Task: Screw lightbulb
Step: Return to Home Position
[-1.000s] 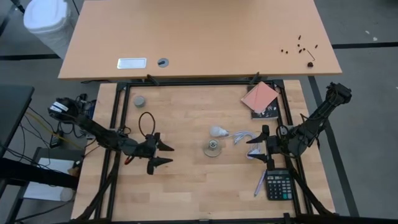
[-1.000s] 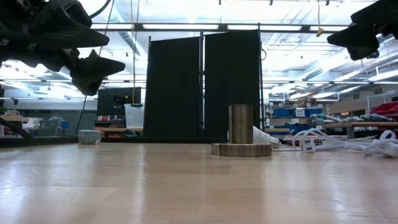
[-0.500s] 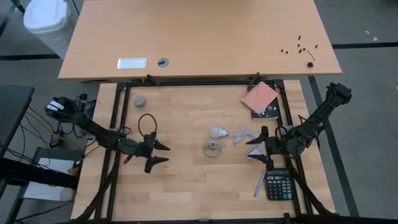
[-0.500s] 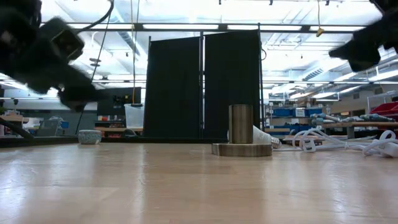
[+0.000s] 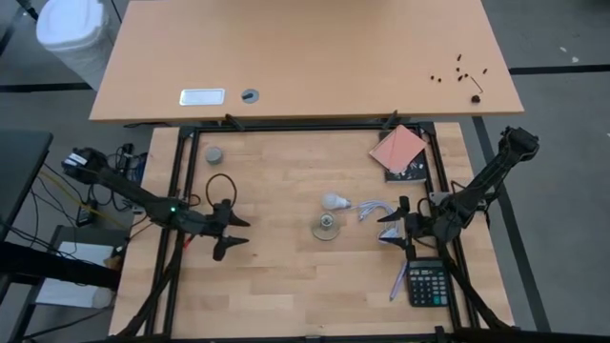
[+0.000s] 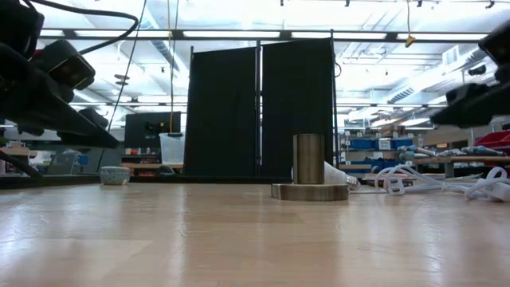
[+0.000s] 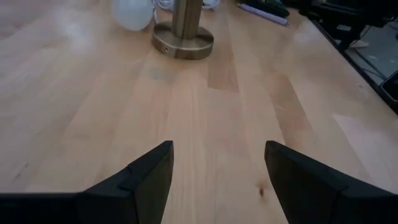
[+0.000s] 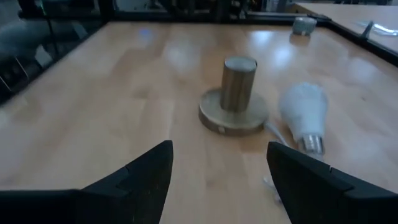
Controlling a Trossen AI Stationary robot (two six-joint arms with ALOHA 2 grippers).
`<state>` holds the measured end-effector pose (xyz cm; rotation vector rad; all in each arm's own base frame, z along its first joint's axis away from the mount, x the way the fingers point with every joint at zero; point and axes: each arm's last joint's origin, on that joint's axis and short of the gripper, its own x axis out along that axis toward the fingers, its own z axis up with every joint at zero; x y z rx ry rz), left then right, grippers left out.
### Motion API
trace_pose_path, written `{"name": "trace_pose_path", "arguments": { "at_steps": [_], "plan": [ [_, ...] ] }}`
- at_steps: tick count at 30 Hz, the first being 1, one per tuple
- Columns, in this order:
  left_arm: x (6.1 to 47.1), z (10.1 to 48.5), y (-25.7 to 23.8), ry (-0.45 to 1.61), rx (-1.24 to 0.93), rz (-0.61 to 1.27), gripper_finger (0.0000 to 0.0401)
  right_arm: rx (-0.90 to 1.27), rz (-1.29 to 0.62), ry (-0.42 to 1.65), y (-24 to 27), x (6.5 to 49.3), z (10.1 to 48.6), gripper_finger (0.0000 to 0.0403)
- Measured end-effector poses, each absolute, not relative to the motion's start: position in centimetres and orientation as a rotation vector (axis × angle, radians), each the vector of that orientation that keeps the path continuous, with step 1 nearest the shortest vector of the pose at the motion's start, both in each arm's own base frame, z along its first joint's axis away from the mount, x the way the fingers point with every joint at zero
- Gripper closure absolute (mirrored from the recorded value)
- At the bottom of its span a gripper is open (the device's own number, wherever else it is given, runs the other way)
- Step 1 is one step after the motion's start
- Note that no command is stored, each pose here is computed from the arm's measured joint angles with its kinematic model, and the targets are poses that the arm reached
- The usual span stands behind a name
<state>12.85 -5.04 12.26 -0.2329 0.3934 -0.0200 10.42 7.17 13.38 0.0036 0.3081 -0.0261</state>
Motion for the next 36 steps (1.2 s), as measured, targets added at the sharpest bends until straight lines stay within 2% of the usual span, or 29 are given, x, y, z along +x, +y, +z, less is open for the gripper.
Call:
{"name": "trace_pose_path", "arguments": {
  "at_steps": [7,16,27,36],
  "plan": [
    [12.1,13.0,-4.7,0.359,-0.249,-0.027,0.0144,-0.079,-0.034,0.398,6.6,9.8,11.8,0.0133],
    [11.1,13.7,-4.2,0.317,-0.269,-0.036,0.0144,-0.070,-0.033,0.388,6.6,9.8,12.0,0.0133],
    [10.4,15.0,-3.9,0.199,-0.323,-0.070,0.0144,-0.003,-0.052,0.324,6.1,9.8,12.8,0.0131],
    [10.5,16.0,-4.0,0.099,-0.366,-0.091,0.0144,0.130,-0.113,0.183,5.0,9.8,14.5,0.0132]
  ]
}}
